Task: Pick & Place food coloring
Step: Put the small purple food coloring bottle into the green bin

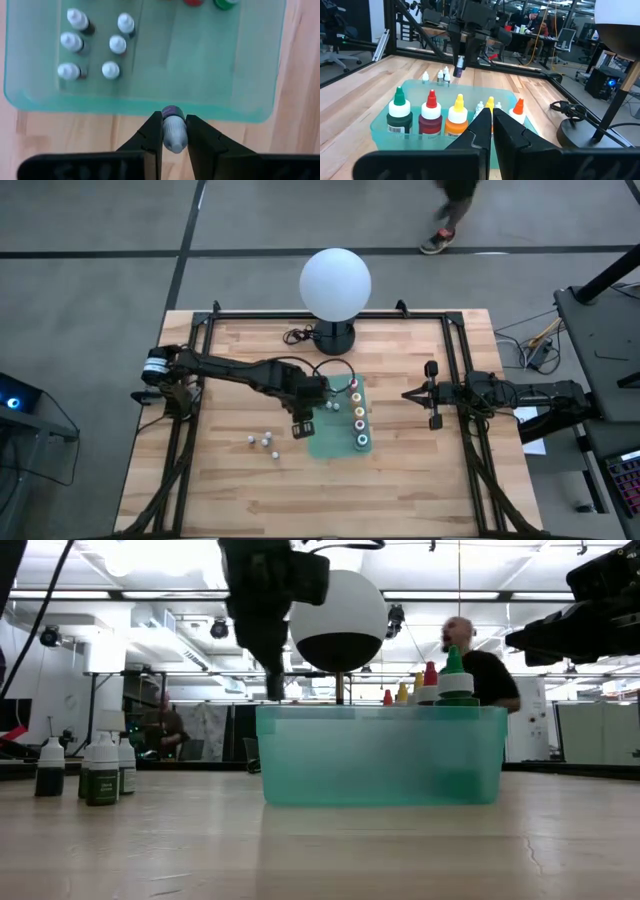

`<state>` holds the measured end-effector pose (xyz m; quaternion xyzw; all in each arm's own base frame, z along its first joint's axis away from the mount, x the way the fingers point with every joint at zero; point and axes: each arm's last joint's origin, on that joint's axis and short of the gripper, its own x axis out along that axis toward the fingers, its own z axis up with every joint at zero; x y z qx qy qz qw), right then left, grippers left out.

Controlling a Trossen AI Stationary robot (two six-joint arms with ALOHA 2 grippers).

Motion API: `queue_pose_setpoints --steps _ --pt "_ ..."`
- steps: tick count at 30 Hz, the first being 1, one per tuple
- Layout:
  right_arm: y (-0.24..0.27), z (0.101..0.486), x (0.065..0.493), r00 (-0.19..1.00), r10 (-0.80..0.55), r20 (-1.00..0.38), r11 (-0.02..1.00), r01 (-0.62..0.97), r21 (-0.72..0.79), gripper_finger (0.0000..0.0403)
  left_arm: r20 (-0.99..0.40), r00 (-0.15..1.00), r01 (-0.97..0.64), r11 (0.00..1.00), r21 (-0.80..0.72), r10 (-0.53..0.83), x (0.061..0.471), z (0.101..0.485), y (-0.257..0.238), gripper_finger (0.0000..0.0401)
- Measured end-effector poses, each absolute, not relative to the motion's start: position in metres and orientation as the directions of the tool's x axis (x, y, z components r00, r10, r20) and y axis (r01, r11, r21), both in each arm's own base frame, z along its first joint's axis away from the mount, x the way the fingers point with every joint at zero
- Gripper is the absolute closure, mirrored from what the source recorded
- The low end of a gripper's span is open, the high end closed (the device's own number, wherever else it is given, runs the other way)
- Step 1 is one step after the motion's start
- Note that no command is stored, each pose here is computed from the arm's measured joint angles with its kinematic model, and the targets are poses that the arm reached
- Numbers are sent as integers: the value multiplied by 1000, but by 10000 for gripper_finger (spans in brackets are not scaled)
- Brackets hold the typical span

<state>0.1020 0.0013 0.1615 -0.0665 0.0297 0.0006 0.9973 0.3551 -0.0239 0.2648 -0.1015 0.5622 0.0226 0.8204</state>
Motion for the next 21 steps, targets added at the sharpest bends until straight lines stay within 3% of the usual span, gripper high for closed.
queue_pose_setpoints --steps 21 --pt "1 161 102 998 -2 -60 991 -6 -133 394 -945 320 -44 995 -86 -68 387 240 -15 357"
